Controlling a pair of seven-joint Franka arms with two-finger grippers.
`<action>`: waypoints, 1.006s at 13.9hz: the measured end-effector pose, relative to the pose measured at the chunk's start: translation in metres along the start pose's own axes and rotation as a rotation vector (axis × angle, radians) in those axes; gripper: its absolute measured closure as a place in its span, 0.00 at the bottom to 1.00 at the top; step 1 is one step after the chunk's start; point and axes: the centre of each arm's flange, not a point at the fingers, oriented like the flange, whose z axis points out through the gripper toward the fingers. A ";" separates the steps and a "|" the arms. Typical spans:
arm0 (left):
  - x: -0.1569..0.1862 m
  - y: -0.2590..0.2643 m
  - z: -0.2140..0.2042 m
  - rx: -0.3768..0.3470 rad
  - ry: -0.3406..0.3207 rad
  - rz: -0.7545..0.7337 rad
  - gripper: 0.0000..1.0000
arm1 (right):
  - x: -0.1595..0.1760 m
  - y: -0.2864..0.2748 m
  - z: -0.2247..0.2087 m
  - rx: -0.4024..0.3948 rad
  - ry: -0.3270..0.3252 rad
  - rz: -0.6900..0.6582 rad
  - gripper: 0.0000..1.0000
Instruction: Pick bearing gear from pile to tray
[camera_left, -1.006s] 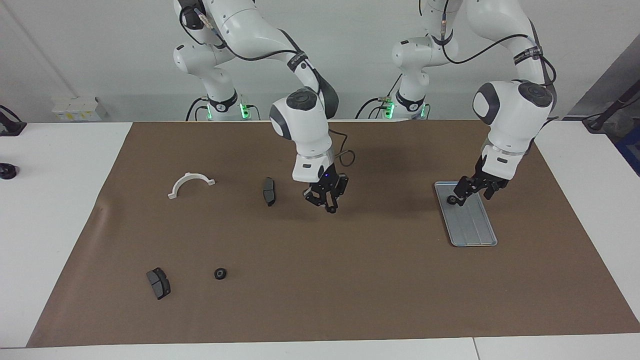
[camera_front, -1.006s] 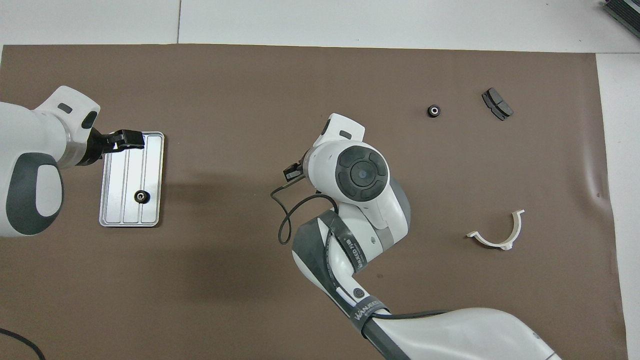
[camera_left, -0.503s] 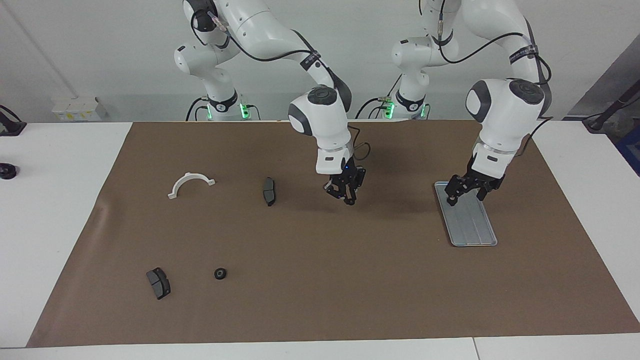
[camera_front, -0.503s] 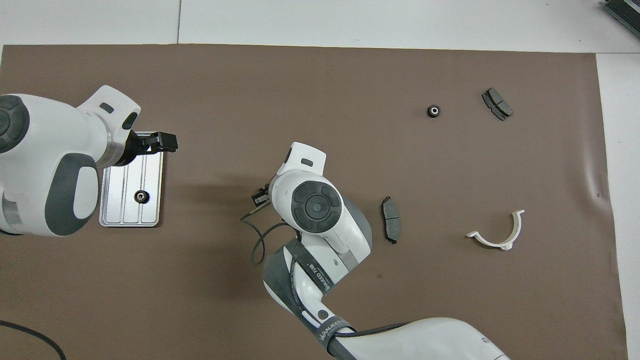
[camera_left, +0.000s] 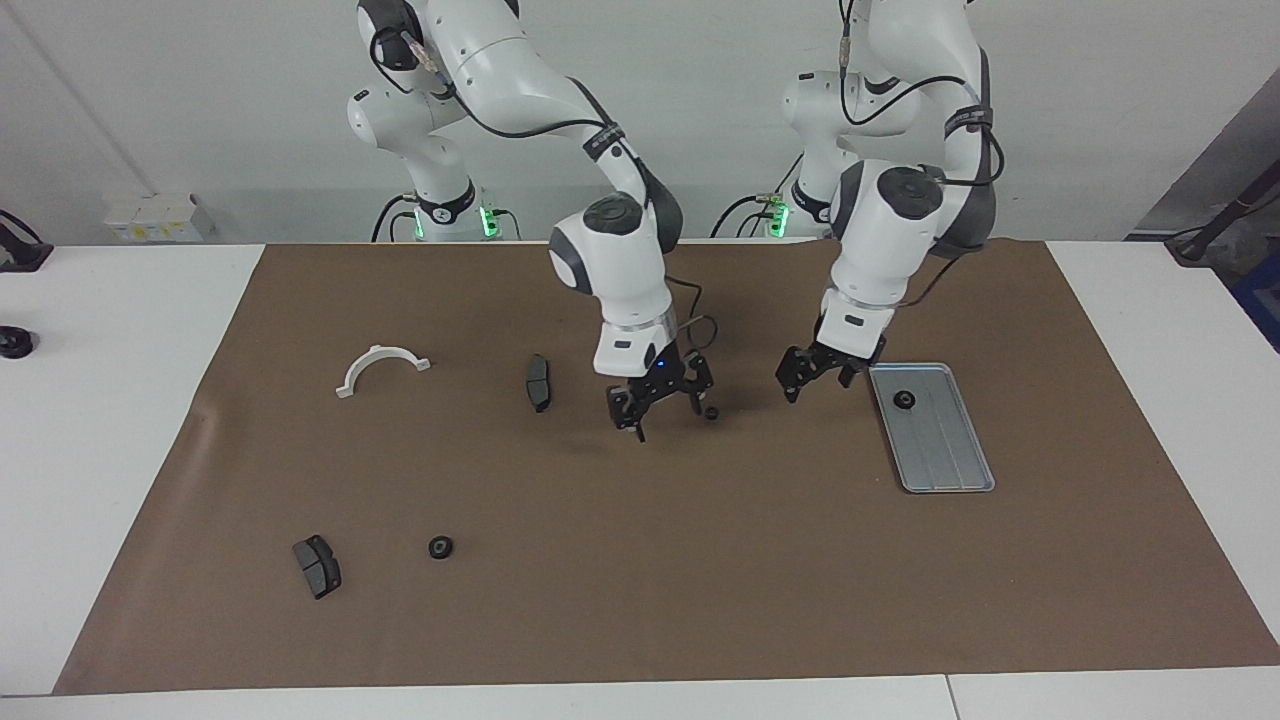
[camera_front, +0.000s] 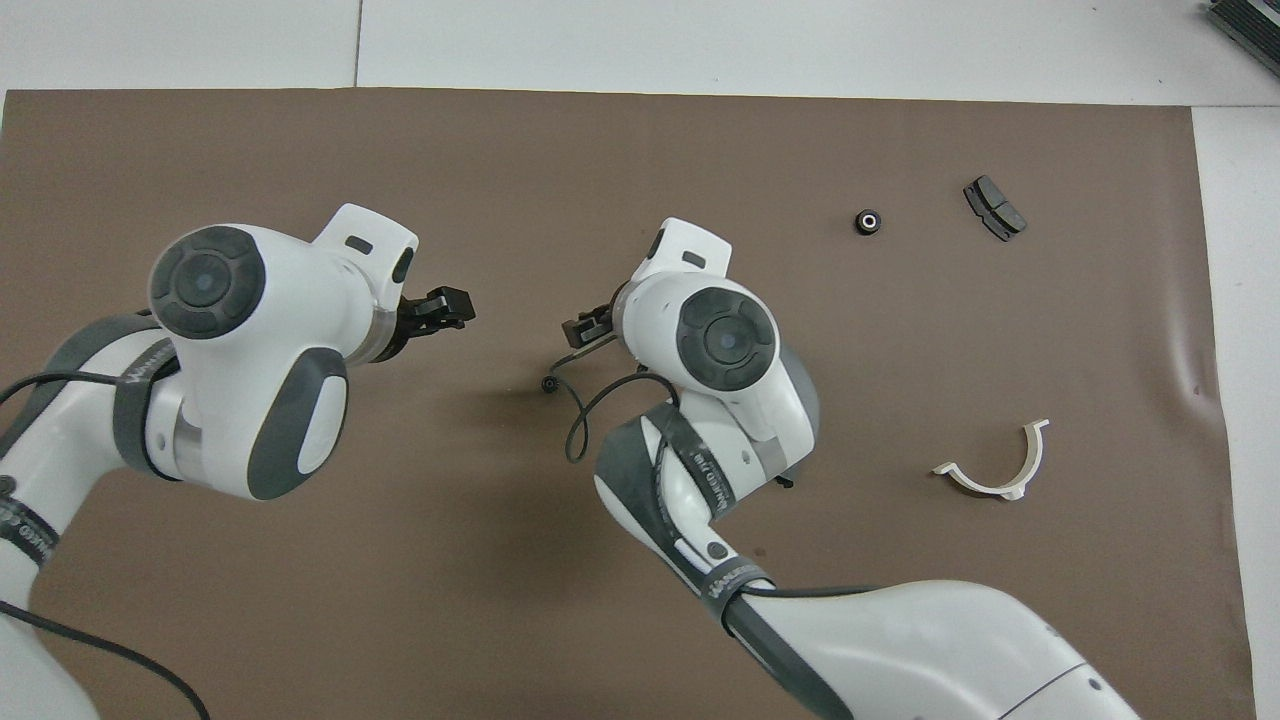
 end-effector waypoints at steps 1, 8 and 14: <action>-0.014 0.020 0.019 0.014 0.001 -0.027 0.00 | 0.007 0.045 -0.004 -0.024 0.010 -0.006 0.00; -0.080 0.088 0.110 0.067 0.004 -0.081 0.03 | 0.011 0.205 -0.001 -0.131 0.115 -0.018 0.00; -0.078 0.086 0.114 0.079 0.013 -0.072 0.37 | -0.004 0.270 0.018 -0.180 0.149 0.055 0.04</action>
